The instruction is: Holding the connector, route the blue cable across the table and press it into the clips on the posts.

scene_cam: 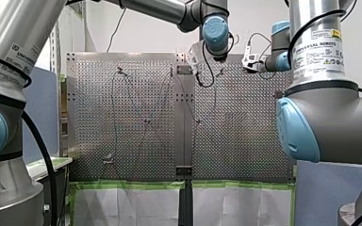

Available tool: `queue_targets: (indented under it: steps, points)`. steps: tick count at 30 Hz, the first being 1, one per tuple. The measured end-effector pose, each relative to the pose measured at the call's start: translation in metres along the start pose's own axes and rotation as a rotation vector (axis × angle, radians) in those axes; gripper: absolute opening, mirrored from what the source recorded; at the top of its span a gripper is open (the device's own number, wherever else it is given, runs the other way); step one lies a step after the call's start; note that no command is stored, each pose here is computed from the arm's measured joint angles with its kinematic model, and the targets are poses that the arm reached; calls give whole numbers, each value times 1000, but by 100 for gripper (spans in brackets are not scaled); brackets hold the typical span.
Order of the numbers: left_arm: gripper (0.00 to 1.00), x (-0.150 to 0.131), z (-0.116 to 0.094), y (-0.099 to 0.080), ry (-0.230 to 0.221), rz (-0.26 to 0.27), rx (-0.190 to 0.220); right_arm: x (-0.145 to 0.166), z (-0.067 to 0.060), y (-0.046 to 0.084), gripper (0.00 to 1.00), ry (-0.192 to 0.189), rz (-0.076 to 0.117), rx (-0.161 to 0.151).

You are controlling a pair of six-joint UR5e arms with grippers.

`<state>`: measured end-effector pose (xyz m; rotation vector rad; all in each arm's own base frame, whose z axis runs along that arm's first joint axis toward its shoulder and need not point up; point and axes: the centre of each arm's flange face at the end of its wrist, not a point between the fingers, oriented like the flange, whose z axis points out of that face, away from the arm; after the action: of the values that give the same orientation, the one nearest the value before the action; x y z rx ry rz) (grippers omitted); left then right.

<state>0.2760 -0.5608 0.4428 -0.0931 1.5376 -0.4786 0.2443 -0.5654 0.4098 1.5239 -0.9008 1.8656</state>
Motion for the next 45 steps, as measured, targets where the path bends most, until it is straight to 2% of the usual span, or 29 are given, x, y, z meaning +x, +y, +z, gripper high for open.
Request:
queue_targets:
  steps: [6,12,18,27,32,36,45]
  points:
    - [100,-17,-8,7,-33,-60,34,0,0,0,0,0,0,0]
    - [100,-33,-13,18,-71,-138,46,0,0,0,0,0,0,0]
    - [100,-50,-15,34,-117,-200,42,0,0,0,0,0,0,0]
    - [100,-74,-22,57,-189,-263,32,0,0,0,0,0,0,0]
    - [100,-85,-29,69,-227,-287,26,0,0,0,0,0,0,0]
    - [100,-85,-34,79,-254,-302,7,0,0,0,0,0,0,0]
    - [100,-61,-38,97,-266,-246,-32,0,0,0,0,0,0,0]
